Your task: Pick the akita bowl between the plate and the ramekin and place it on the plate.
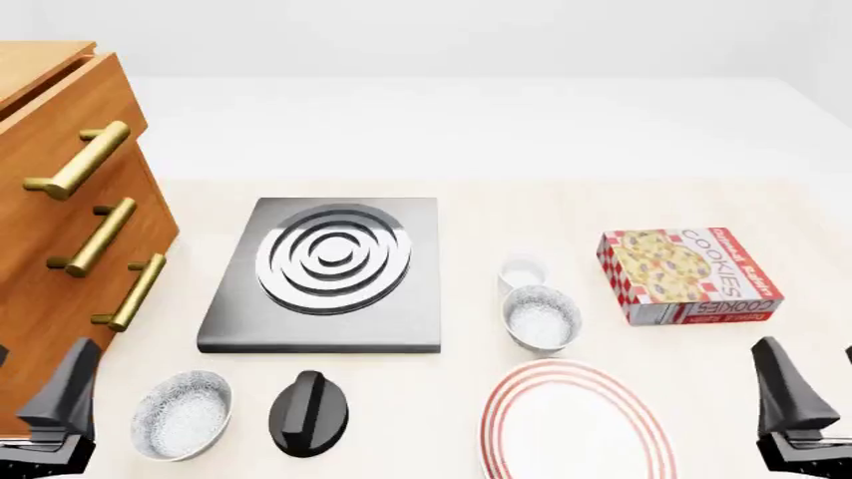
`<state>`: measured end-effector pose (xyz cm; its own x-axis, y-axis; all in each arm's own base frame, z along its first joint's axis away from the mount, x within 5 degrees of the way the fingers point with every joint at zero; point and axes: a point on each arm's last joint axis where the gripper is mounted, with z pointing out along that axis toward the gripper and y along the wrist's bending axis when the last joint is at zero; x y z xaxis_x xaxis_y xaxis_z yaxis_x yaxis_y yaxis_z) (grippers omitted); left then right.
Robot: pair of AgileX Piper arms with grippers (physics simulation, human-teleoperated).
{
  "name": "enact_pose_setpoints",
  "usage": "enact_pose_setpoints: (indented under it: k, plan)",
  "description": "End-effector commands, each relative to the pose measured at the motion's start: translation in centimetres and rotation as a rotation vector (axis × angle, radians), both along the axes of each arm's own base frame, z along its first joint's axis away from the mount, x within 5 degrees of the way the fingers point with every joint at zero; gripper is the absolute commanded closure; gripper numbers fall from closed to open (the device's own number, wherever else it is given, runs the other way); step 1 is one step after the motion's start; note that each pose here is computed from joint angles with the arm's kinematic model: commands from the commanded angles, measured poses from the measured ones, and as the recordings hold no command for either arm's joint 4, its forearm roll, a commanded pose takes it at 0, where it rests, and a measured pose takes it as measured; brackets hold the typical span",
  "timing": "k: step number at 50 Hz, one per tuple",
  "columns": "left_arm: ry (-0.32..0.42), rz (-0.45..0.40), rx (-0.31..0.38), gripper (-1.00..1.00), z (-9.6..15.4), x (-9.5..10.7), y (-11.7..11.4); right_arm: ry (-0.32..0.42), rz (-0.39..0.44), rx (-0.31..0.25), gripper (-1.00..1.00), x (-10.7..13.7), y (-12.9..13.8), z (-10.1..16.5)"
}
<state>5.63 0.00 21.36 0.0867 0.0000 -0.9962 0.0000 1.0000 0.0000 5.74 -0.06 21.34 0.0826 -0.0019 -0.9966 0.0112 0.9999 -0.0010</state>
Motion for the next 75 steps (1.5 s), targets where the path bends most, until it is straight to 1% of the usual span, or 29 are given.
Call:
enact_pose_setpoints:
  k: [1,13,14,15,16,19,20,21,24,26,27,29,34,36,37,40,42,46,51,55,57,58,60,61,62,65,71,72,75]
  plan:
    - [0.001,0.0,0.0,-1.0,0.1,0.0,0.0,0.013,-0.024,-0.002,-1.0,0.3,-0.1,0.0]
    - [0.001,0.0,0.0,-1.0,0.1,0.0,0.0,0.007,0.01,0.007,-1.0,0.0,0.1,0.6]
    - [0.001,0.0,0.0,-1.0,0.1,0.0,0.0,0.017,-0.006,0.028,-1.0,0.4,-0.1,0.5]
    - [0.001,0.0,0.0,-1.0,0.1,0.0,0.0,0.017,0.017,0.05,-1.0,0.4,0.1,0.7]
    - [0.001,0.0,0.0,-1.0,0.1,0.0,0.0,0.009,0.009,0.032,-1.0,0.2,0.0,1.0]
    - [0.001,0.0,0.0,-1.0,0.1,0.0,0.0,0.008,0.003,0.028,-1.0,0.3,0.0,1.8]
    - [0.001,0.0,0.0,-1.0,0.1,0.0,0.0,-0.004,0.002,0.007,-1.0,0.1,0.0,2.5]
    - [0.001,0.0,0.0,-1.0,0.1,0.0,0.0,-0.002,0.007,0.011,-1.0,0.1,0.0,2.9]
    - [0.001,0.0,0.0,-1.0,0.1,0.0,0.0,-0.021,0.014,-0.023,-1.0,-0.4,0.1,4.7]
    - [0.0,0.0,0.0,-1.0,0.1,0.0,0.0,-0.036,0.014,-0.062,-1.0,-0.7,0.1,5.8]
    - [0.001,0.0,0.0,-1.0,0.1,0.0,0.0,-0.026,0.017,-0.055,-1.0,-0.8,0.1,6.3]
    - [0.001,0.0,0.0,-1.0,0.1,0.0,0.0,-0.038,0.018,-0.075,-1.0,-1.0,0.1,7.5]
    - [0.001,0.0,0.0,-1.0,0.1,0.0,0.0,-0.055,0.042,-0.074,-1.0,-1.5,0.2,11.7]
    - [0.001,0.0,0.0,-1.0,0.1,0.0,0.0,-0.055,0.055,-0.101,-1.0,-1.4,0.3,13.1]
    - [0.001,0.0,0.0,-1.0,0.1,0.0,0.0,-0.056,0.057,-0.096,-1.0,-1.5,0.3,13.9]
    - [0.001,0.0,0.0,-1.0,0.1,0.0,0.0,-0.059,0.068,-0.103,-1.0,-1.5,0.4,15.3]
    - [0.001,0.0,0.0,-1.0,0.1,0.0,0.0,-0.04,0.098,-0.081,-1.0,-1.0,0.5,16.6]
    - [0.001,0.0,0.0,-1.0,0.1,0.0,0.0,-0.045,0.107,-0.103,-1.0,-0.8,0.6,18.9]
    - [0.001,0.0,0.0,-1.0,0.1,0.0,0.0,-0.034,0.119,-0.102,-1.0,-0.1,0.7,21.8]
    - [0.001,0.0,0.0,-1.0,0.1,0.0,0.0,-0.001,0.134,-0.093,-1.0,0.9,0.9,23.4]
    - [0.001,0.0,0.0,-1.0,0.1,0.0,0.0,0.057,0.149,-0.081,-1.0,2.2,1.2,23.7]
    - [0.001,0.0,0.0,-1.0,0.1,0.0,0.0,0.113,0.144,-0.08,-1.0,3.6,1.3,24.1]
    - [0.001,0.0,0.0,-1.0,0.1,0.0,0.0,0.116,0.156,-0.086,-1.0,3.7,1.5,24.4]
    - [0.001,0.0,0.0,-1.0,0.1,0.0,0.0,0.159,0.171,-0.072,-1.0,4.6,1.7,24.9]
    - [0.001,0.0,0.0,-1.0,0.1,0.0,0.0,0.159,0.171,-0.072,-1.0,4.6,1.7,24.9]
    - [0.001,0.0,0.0,-1.0,0.1,0.0,0.0,0.225,0.198,-0.05,-1.0,6.1,2.3,25.6]
    - [0.001,0.0,0.0,-1.0,0.1,0.0,0.0,0.252,0.222,-0.035,-1.0,7.0,2.8,27.0]
    - [0.001,0.0,0.0,-1.0,0.1,0.0,0.0,0.279,0.23,-0.027,-1.0,7.6,3.1,27.0]
    - [0.001,0.0,0.0,-1.0,0.1,0.0,0.0,0.285,0.225,-0.038,-1.0,7.9,3.1,27.5]
